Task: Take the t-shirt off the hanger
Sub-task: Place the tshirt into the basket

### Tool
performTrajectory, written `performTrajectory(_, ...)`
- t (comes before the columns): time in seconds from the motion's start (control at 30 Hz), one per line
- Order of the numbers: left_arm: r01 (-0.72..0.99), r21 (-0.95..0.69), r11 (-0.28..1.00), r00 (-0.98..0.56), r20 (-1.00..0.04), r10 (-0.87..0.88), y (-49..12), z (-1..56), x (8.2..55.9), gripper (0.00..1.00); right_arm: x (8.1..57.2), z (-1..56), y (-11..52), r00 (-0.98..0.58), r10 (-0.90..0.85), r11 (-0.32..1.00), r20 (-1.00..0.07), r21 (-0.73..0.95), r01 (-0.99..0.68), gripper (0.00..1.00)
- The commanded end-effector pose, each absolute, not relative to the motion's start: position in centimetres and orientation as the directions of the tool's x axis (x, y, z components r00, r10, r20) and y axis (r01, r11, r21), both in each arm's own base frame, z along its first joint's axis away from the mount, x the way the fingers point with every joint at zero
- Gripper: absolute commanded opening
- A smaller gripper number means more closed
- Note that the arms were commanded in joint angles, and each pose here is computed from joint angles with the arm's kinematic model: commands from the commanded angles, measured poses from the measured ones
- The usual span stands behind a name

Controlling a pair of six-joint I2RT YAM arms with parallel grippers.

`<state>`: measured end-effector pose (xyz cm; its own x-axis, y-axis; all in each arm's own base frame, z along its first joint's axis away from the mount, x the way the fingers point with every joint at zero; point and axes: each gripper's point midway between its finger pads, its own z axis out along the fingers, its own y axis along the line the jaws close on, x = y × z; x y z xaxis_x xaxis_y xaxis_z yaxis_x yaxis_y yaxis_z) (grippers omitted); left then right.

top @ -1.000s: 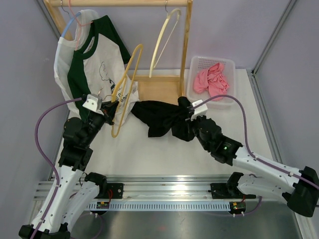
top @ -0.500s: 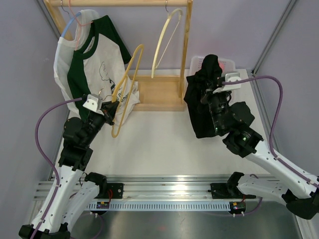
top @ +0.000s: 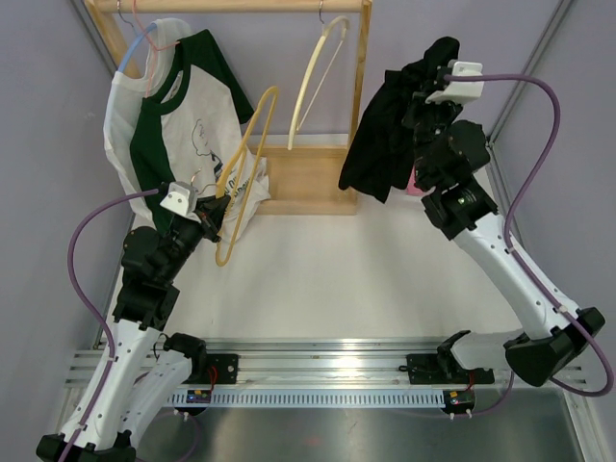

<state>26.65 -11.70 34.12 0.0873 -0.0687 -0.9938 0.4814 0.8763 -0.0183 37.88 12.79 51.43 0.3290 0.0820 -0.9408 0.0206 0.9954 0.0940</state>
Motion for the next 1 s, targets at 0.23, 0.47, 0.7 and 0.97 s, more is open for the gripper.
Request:
performTrajectory(0.23, 0.484, 0.013, 0.875, 0.176, -0.981, -0.083, -11.7, 37.1, 26.5, 0.0, 46.4, 51.9, 9.3, 0.317, 0.171, 0.98, -0.933, 0.194, 0.042, 0.0)
performTrajectory(0.47, 0.481, 0.015, 0.877, 0.178, -0.981, -0.082, -11.6, 37.2, 26.6, 0.0, 53.9, 42.0, 6.3, 0.16, 0.303, 0.933, -0.939, 0.327, 0.15, 0.0)
performTrajectory(0.7, 0.484, 0.013, 0.875, 0.18, -0.98, -0.085, -11.6, 37.4, 26.2, 0.0, 59.4, 25.8, 7.4, -0.143, 0.308, 0.927, -0.941, 0.262, 0.269, 0.0)
performTrajectory(0.97, 0.481, 0.011, 0.876, 0.171, -0.982, -0.081, -11.6, 37.0, 26.6, 0.0, 60.5, 11.7, 4.1, -0.323, 0.393, 0.799, -0.861, 0.145, 0.584, 0.0)
